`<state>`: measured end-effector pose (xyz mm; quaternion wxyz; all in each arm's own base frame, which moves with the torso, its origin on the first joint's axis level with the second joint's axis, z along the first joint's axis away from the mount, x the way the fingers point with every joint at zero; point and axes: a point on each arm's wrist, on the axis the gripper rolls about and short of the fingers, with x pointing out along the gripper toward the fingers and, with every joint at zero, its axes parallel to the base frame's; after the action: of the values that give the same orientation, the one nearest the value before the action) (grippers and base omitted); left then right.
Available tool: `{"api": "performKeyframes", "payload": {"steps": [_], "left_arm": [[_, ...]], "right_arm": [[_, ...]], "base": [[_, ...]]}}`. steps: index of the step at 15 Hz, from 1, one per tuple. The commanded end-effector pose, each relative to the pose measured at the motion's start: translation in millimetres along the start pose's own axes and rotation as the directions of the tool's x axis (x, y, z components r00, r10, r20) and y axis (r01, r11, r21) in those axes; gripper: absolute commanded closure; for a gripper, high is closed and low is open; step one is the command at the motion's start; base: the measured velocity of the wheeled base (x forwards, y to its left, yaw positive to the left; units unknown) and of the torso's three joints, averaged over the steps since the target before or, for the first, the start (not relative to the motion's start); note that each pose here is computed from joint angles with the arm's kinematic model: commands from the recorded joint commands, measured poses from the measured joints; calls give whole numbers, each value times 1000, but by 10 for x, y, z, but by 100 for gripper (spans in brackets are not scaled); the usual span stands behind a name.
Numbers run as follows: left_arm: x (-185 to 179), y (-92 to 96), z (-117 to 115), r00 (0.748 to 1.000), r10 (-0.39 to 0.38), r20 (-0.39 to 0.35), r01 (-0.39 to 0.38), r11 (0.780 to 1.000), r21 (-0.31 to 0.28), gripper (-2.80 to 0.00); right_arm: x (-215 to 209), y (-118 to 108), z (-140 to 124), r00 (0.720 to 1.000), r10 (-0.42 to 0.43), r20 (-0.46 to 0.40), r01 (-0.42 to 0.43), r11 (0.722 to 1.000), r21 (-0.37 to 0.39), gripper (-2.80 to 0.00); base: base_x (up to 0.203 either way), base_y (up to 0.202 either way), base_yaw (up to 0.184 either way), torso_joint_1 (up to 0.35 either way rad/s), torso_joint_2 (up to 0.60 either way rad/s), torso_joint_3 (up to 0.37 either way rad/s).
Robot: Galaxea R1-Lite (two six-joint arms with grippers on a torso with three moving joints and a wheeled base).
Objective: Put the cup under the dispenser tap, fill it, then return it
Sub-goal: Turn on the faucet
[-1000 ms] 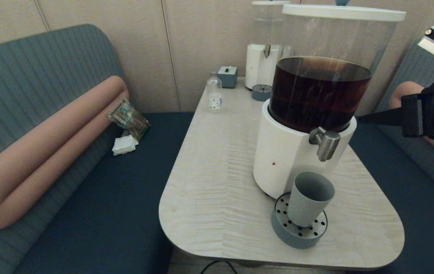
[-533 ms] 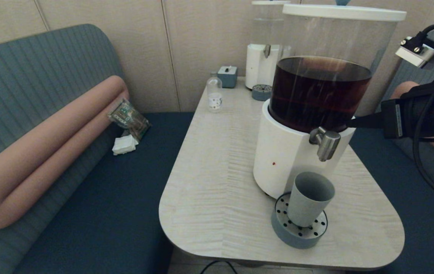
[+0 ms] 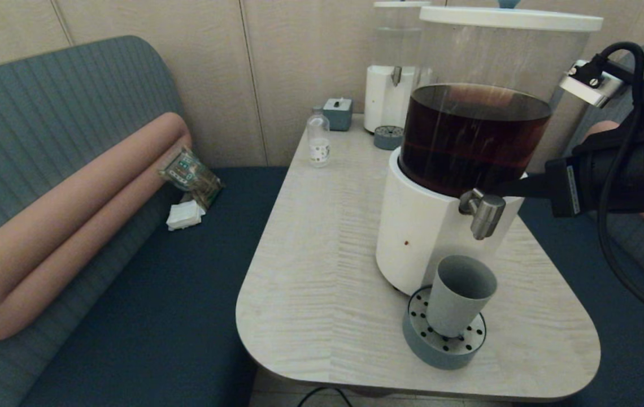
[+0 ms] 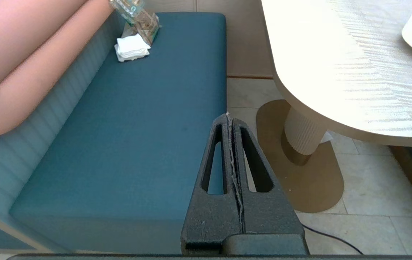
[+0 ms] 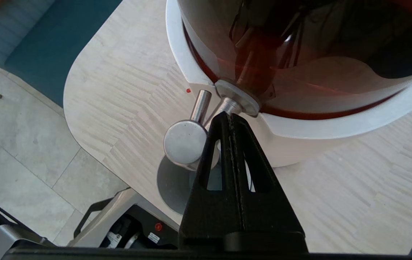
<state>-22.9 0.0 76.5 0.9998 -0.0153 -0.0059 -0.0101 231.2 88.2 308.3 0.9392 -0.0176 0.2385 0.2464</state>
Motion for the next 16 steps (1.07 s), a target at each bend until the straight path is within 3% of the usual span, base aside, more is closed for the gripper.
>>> {"api": "performKeyframes", "payload": {"steps": [1, 16], "left_arm": [[1, 0, -4, 1000, 0, -1, 0, 1000, -1, 0], [1, 0, -4, 1000, 0, -1, 0, 1000, 0, 0]], "right_arm": [[17, 6, -2, 1000, 4, -5, -4, 1000, -1, 0], [113, 4, -33, 999, 17, -33, -17, 1000, -2, 0]], "base": [[0, 0, 0, 0, 0, 0], [0, 0, 0, 0, 0, 0]]}}
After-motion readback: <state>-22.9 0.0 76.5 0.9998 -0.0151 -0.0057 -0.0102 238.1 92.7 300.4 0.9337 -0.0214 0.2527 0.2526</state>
